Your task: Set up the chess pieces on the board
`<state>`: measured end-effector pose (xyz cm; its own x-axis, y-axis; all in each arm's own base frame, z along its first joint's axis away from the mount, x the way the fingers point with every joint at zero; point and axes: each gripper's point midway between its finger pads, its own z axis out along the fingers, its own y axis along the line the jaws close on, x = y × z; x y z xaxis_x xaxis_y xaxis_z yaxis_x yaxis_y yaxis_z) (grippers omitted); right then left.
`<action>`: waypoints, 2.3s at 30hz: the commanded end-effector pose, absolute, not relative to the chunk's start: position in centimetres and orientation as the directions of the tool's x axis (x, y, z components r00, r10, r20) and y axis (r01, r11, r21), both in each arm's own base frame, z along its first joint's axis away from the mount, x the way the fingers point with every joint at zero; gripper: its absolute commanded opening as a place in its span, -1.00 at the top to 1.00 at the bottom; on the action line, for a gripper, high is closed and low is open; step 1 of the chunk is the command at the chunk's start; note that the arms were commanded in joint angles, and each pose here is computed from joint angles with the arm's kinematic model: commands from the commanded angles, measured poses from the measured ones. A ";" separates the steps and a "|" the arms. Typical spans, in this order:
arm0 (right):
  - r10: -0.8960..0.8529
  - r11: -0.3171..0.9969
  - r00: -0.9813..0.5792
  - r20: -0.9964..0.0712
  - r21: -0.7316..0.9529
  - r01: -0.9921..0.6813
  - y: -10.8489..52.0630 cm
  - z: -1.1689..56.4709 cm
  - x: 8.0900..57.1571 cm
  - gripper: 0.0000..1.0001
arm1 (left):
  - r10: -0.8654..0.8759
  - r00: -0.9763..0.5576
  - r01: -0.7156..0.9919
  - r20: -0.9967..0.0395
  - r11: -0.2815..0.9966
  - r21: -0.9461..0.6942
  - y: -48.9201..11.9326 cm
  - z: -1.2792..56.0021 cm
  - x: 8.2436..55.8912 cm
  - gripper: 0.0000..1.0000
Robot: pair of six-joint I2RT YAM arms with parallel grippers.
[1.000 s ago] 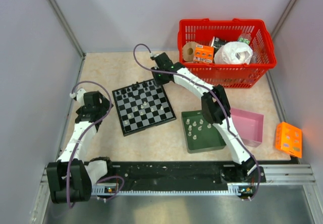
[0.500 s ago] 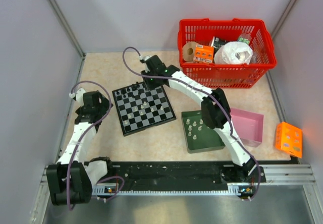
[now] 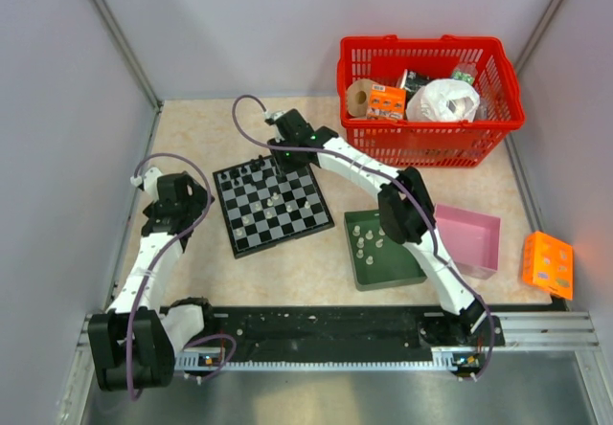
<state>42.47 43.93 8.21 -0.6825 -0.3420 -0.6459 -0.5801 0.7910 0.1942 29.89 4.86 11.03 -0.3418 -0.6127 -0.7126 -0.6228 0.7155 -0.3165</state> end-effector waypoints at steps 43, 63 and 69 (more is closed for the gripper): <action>-0.255 0.849 -0.670 -0.697 0.171 -0.500 42.2 9.1 47.7 0.88 | -0.607 -0.303 -0.616 -0.734 0.713 -0.335 5.3 12.5 30.7 -0.93; -0.257 0.823 -0.682 -0.685 0.215 -0.527 43.4 7.3 47.7 0.86 | -0.607 -0.307 -0.621 -0.733 0.711 -0.329 5.3 12.2 30.6 -0.94; -0.258 0.822 -0.684 -0.682 0.217 -0.526 43.5 6.9 47.7 0.83 | -0.607 -0.306 -0.622 -0.733 0.711 -0.329 5.3 12.2 30.7 -0.94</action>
<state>47.22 42.53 5.94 -0.7030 -0.2756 -0.6556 -0.5163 0.8317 0.2041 29.89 4.91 11.02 -0.3407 -0.6121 -0.7136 -0.6246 0.7147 -0.3148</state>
